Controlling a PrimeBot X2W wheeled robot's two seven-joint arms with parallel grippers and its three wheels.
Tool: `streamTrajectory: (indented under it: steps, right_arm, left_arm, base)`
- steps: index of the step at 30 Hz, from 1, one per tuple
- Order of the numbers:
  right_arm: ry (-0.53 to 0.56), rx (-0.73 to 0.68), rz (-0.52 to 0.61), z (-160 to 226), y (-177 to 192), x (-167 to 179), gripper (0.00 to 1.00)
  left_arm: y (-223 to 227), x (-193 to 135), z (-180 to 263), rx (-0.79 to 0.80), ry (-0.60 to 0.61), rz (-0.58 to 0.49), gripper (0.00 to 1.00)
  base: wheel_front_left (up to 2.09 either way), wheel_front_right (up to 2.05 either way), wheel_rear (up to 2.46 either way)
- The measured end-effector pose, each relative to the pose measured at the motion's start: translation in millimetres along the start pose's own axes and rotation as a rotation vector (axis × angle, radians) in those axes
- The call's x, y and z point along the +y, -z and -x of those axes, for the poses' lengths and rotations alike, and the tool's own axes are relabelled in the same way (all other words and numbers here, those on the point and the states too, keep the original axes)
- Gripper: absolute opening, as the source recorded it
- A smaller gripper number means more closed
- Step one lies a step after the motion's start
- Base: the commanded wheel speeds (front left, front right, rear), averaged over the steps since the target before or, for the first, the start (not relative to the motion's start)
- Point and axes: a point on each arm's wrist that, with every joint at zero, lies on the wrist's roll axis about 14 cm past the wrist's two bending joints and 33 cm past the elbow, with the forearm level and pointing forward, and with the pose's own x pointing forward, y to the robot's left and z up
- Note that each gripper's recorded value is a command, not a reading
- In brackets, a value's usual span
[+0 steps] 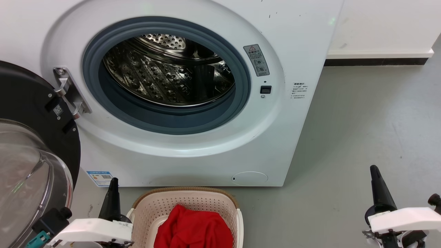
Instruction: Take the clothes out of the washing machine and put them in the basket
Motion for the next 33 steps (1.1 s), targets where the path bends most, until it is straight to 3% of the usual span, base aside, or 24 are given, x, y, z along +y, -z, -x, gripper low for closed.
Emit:
streamTrajectory:
  steps: [13, 33]
  right_arm:
    - [0.001, 0.014, -0.184, -4.0, 0.8, 2.0, 0.0]
    - [-0.008, 0.034, -0.383, -7.5, 1.9, 5.9, 0.0]
  left_arm:
    - [0.0, -0.3, -2.9, 0.015, -0.001, 0.188, 0.0]
    - [-2.1, -4.3, -6.6, 0.025, 0.015, 0.389, 0.0]
  base:
    - [0.0, 0.0, 0.0]
    - [0.0, 0.0, 0.0]
